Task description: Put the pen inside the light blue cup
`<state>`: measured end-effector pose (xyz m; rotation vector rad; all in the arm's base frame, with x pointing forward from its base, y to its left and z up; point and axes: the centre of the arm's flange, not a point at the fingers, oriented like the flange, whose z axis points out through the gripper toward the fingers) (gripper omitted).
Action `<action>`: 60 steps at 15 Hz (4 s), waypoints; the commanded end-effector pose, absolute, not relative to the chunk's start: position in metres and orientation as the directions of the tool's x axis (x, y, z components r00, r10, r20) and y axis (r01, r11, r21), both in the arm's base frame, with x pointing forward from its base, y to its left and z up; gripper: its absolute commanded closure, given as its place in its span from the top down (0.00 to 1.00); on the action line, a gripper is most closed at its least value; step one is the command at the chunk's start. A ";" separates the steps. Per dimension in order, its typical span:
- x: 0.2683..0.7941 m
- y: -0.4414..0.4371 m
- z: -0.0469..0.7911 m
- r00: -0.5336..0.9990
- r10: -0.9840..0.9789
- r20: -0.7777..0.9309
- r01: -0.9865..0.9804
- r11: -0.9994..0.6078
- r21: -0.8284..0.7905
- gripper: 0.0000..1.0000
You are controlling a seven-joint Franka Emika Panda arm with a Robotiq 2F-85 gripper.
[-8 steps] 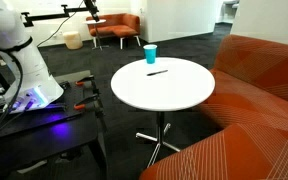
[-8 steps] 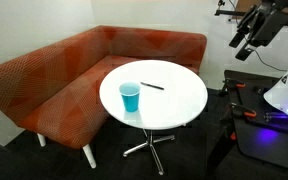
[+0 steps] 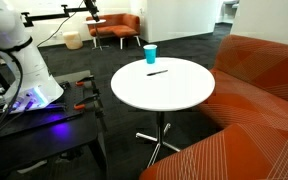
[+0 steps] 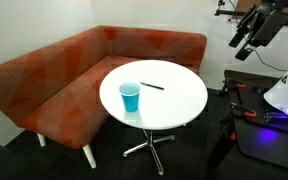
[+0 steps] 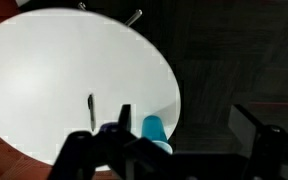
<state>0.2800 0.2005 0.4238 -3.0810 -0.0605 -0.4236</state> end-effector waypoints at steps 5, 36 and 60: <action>0.301 0.158 0.431 0.947 -0.002 0.320 -0.027 -0.997 0.074 1.00; 0.448 0.026 0.291 0.944 -0.057 0.324 -0.071 -0.997 0.030 1.00; 0.531 0.009 0.227 0.974 -0.024 0.223 -0.016 -0.999 -0.037 1.00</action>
